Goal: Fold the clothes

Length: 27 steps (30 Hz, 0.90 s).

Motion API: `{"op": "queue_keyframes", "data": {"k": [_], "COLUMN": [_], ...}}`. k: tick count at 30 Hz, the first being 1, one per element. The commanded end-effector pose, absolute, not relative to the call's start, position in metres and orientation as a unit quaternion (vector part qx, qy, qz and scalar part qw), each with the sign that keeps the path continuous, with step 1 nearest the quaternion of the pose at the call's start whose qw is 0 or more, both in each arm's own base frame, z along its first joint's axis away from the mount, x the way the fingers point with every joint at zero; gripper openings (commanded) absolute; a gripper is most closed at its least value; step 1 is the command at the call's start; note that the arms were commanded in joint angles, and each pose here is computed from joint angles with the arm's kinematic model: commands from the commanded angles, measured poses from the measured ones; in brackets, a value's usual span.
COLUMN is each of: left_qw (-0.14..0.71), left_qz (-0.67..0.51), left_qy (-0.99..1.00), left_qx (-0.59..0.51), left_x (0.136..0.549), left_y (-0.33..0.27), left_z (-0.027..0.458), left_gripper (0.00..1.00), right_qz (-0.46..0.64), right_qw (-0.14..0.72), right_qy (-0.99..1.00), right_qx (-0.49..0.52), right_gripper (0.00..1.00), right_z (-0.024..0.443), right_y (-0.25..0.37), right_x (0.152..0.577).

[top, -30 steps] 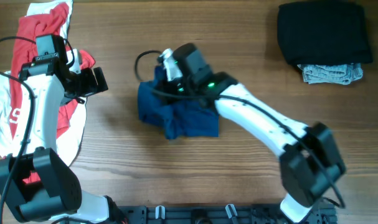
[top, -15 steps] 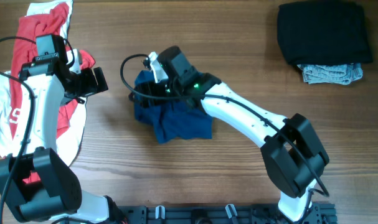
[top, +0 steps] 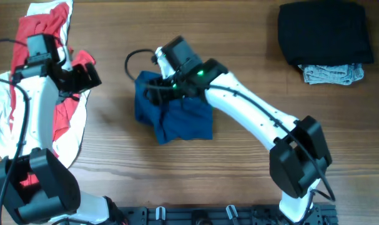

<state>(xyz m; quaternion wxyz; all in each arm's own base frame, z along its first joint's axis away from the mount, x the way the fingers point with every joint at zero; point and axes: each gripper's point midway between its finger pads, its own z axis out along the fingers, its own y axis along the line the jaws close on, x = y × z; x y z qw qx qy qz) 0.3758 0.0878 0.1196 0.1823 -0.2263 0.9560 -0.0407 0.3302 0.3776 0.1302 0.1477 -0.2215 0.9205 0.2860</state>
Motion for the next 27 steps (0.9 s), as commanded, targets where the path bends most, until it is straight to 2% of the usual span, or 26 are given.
{"op": "queue_keyframes", "data": {"k": [1, 5, 7, 9, 11, 12, 14, 16, 24, 27], "left_qw": [0.203, 0.203, 0.203, 0.204, 0.204, 0.204, 0.203, 0.203, 0.203, 0.203], "left_qz": [-0.045, -0.041, -0.04, -0.04, -0.04, -0.04, -0.04, -0.04, -0.04, -0.04], "left_qy": [0.933, 0.927, 0.926, 0.926, 0.926, 0.926, 0.926, 0.926, 0.926, 0.926], "left_qx": [-0.293, -0.314, -0.317, -0.316, -0.317, -0.317, -0.316, -0.317, -0.317, -0.317], "left_x": [0.375, 0.369, 0.369, 0.369, 0.369, 0.369, 0.369, 0.369, 0.369, 0.369], "left_y": [0.114, 0.131, 0.133, 0.133, 0.133, 0.133, 0.133, 0.133, 0.133, 0.133], "left_z": [0.132, 0.132, 0.132, 0.132, 0.132, 0.132, 0.132, 0.132, 0.132, 0.132], "left_gripper": [1.0, 1.0, 1.0, 1.0, 1.0, 1.0, 1.0, 1.0, 1.0, 1.0], "right_qz": [0.232, 0.178, 0.182, 0.187, 0.189, 0.191, 0.195, 0.185, 0.161, 0.174], "right_qw": [0.137, 0.156, 0.165, 0.174, 0.179, 0.182, 0.192, 0.196, 0.163, 0.136], "right_qy": [0.938, 0.951, 0.948, 0.944, 0.942, 0.941, 0.939, 0.946, 0.962, 0.964], "right_qx": [-0.22, -0.199, -0.202, -0.209, -0.211, -0.211, -0.207, -0.182, -0.147, -0.149], "right_gripper": [0.63, 0.4, 0.34, 0.32, 0.37, 0.43, 0.61, 0.69, 0.7, 0.64], "right_z": [0.091, 0.07, 0.072, 0.075, 0.08, 0.086, 0.102, 0.113, 0.088, 0.067], "right_y": [0.385, 0.382, 0.386, 0.389, 0.389, 0.389, 0.386, 0.373, 0.36, 0.368], "right_x": [0.319, 0.325, 0.327, 0.33, 0.331, 0.331, 0.331, 0.332, 0.331, 0.327]}}
